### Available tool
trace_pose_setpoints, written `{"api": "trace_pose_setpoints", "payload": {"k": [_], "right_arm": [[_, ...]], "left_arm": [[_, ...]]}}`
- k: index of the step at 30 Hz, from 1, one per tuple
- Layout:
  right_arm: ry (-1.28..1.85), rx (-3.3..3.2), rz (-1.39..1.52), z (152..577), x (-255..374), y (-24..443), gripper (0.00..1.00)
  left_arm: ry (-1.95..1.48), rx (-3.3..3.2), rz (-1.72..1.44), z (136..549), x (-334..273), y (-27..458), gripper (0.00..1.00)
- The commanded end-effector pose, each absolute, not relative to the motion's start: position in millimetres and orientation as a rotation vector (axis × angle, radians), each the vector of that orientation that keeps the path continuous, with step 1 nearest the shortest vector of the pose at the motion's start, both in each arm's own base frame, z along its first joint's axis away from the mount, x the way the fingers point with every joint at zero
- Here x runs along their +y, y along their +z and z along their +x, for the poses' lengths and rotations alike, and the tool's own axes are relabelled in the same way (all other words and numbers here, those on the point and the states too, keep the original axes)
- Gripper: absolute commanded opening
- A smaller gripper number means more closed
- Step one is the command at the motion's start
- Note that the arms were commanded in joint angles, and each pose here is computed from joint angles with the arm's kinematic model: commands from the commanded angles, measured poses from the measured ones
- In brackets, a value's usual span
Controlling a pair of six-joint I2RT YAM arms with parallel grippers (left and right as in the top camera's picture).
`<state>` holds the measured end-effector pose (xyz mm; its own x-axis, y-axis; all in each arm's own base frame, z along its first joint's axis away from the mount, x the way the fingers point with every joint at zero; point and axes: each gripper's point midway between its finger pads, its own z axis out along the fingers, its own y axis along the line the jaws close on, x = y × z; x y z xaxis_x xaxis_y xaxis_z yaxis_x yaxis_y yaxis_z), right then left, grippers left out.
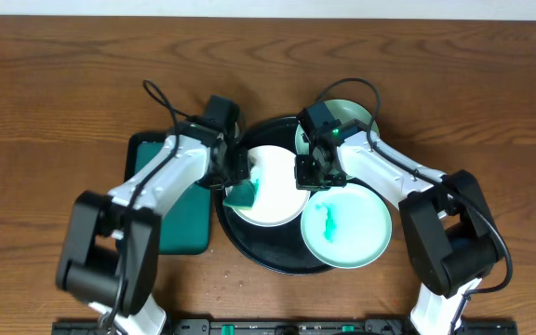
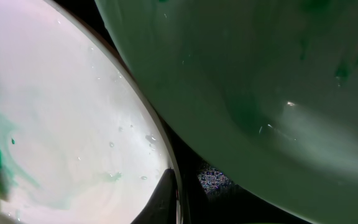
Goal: Clean dirty plates on tray and stack at the side
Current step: 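Carry the sponge with the left gripper to the white plate, then scrub the white plate with the sponge while the right gripper holds it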
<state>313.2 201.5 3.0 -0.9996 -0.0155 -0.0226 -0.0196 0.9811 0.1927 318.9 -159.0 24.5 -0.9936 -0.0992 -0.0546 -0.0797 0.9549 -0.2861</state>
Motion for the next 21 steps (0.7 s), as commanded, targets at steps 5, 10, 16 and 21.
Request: {"api": "trace_pose_setpoints", "payload": {"k": [5, 10, 16, 21], "right_arm": [[0.069, 3.130, 0.017, 313, 164, -18, 0.01], [0.068, 3.131, 0.017, 313, 164, -18, 0.01], [0.067, 3.133, 0.017, 313, 164, -18, 0.01], [0.066, 3.134, 0.017, 312, 164, -18, 0.01]], "left_arm": [[-0.601, 3.130, -0.104, 308, -193, -7, 0.07], [-0.751, 3.139, 0.002, 294, -231, -8, 0.07], [-0.960, 3.091, 0.111, 282, -277, 5, 0.07], [-1.103, 3.062, 0.135, 277, -297, 15, 0.07]]}}
